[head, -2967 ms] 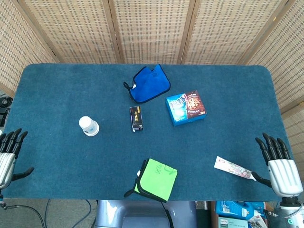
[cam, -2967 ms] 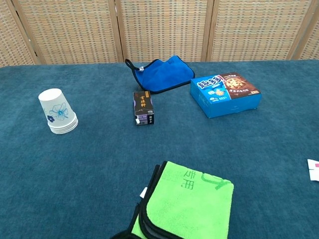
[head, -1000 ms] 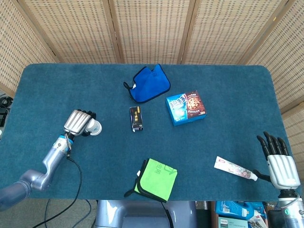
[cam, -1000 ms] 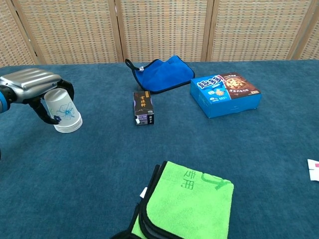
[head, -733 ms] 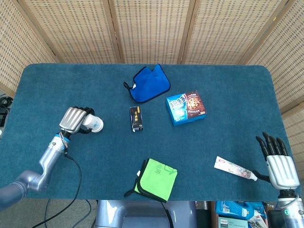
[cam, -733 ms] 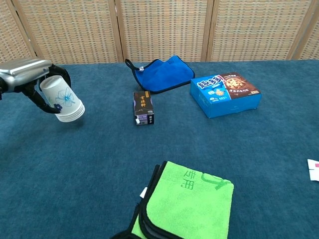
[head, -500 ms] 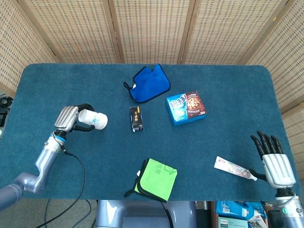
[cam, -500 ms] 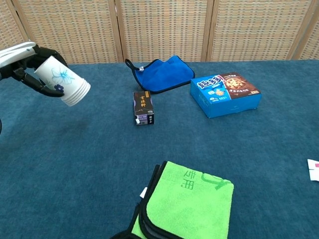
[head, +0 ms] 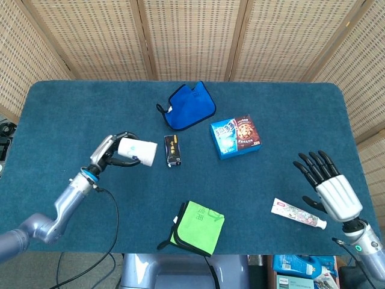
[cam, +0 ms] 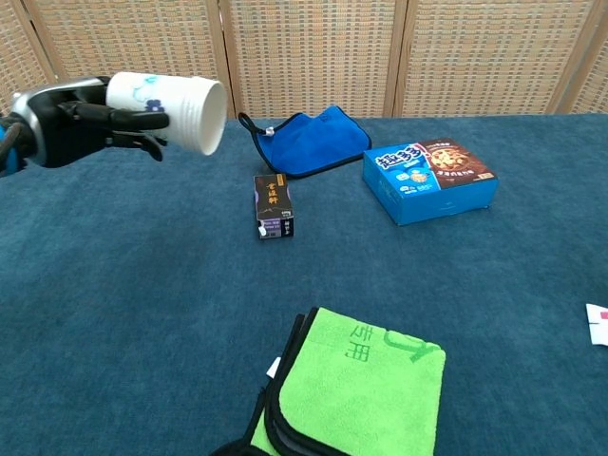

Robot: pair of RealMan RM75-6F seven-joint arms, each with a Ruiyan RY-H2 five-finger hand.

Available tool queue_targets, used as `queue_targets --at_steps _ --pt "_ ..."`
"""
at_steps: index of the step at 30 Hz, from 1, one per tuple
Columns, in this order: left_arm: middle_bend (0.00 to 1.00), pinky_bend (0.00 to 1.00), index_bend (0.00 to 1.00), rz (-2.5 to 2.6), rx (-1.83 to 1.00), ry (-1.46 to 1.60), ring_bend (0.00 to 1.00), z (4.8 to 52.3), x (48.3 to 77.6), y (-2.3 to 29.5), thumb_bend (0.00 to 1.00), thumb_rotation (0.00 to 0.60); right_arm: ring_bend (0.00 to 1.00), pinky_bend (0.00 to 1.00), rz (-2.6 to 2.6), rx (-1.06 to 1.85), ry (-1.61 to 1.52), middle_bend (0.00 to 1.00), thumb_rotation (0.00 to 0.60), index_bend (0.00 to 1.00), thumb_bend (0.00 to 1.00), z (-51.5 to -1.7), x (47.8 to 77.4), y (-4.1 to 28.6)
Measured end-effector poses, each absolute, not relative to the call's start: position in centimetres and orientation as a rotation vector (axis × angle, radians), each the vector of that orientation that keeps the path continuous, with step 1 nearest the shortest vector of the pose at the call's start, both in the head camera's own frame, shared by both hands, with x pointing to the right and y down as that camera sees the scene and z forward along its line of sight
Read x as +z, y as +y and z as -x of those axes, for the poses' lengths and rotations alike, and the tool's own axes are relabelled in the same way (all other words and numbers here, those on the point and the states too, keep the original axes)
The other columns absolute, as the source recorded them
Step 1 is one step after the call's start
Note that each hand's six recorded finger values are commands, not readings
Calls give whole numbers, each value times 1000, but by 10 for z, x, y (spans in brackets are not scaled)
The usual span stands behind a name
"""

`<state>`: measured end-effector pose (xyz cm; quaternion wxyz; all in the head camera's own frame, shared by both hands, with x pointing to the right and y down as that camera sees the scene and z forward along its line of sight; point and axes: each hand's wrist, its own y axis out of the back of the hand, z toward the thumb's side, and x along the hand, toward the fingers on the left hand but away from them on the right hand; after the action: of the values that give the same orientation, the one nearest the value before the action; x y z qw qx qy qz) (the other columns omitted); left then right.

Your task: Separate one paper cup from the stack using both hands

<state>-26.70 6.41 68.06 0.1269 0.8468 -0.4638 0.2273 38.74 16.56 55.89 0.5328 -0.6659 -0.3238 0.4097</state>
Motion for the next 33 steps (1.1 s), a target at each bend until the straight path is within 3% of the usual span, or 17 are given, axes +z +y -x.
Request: queue_targets --at_steps 7,19,33 --pt "474 490 518 -2483 584 -1158 507 194 689 60 119 600 78 16 1576 841 -689 204 600 208 54 -359 557 128" --pt "475 491 518 -2510 536 -1085 507 123 686 44 118 600 146 99 1583 698 -628 275 600 339 176 -310 556 88" --pt "475 490 518 -2522 553 -1037 507 72 687 44 118 600 190 129 1597 533 -626 311 600 410 258 -253 559 78"
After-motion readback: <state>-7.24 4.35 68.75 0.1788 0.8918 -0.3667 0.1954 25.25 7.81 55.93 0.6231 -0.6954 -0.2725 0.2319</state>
